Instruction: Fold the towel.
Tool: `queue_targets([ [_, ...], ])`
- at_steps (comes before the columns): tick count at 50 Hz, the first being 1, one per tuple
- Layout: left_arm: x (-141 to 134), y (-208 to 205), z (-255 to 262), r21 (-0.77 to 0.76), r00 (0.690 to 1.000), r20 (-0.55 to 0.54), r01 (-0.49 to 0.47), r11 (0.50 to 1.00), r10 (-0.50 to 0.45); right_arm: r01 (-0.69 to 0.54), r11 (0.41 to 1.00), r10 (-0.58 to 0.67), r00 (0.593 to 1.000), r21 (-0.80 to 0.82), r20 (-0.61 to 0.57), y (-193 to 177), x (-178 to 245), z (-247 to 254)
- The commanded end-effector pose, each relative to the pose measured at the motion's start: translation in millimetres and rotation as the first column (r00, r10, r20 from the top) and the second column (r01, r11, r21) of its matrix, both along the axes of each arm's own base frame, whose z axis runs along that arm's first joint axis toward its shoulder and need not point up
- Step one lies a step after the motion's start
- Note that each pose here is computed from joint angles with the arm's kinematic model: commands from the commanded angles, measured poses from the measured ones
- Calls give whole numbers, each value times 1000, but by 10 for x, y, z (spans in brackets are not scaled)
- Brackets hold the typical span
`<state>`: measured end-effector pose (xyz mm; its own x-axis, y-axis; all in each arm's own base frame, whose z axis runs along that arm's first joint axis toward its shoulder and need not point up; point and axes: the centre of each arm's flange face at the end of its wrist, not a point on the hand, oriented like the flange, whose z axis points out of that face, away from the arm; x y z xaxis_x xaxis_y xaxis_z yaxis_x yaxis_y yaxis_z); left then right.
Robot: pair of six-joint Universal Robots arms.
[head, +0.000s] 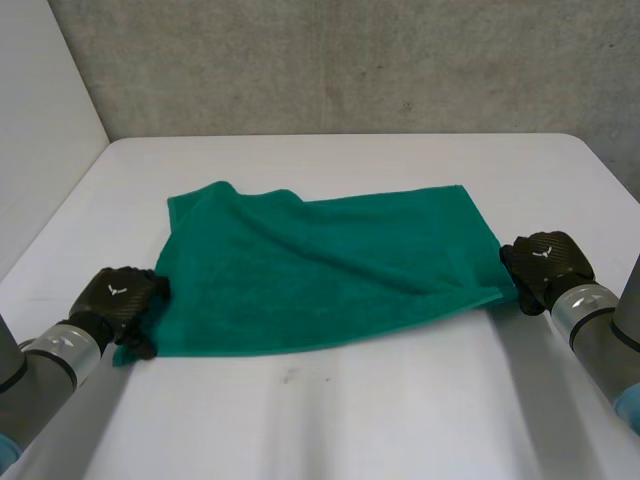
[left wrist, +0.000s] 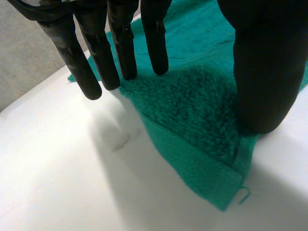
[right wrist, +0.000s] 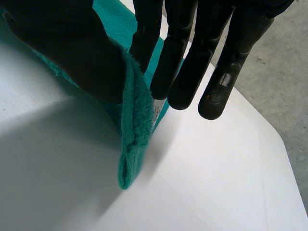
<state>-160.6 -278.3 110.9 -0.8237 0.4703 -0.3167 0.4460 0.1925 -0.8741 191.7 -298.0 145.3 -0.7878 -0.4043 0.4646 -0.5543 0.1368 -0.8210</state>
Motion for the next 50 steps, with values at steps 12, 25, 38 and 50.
queue_targets([
  [12, 6, -204, 69, -131, 1000, 11, -27, 991, 29, 2, 1000, -2, 1000, 0, 0, 0, -2, -2],
  [25, -10, 125, 670, -213, 1000, -5, -28, 977, 28, -38, 999, 35, 997, -38, -76, 134, 7, 381],
  [38, -7, 826, 1038, 40, 1000, 17, -20, 999, 19, -200, 953, 284, 850, 227, -444, 936, -137, 795],
  [50, -17, 416, 541, 209, 1000, 22, -21, 978, 17, -169, 976, 211, 888, 136, -409, 360, -29, 384],
])
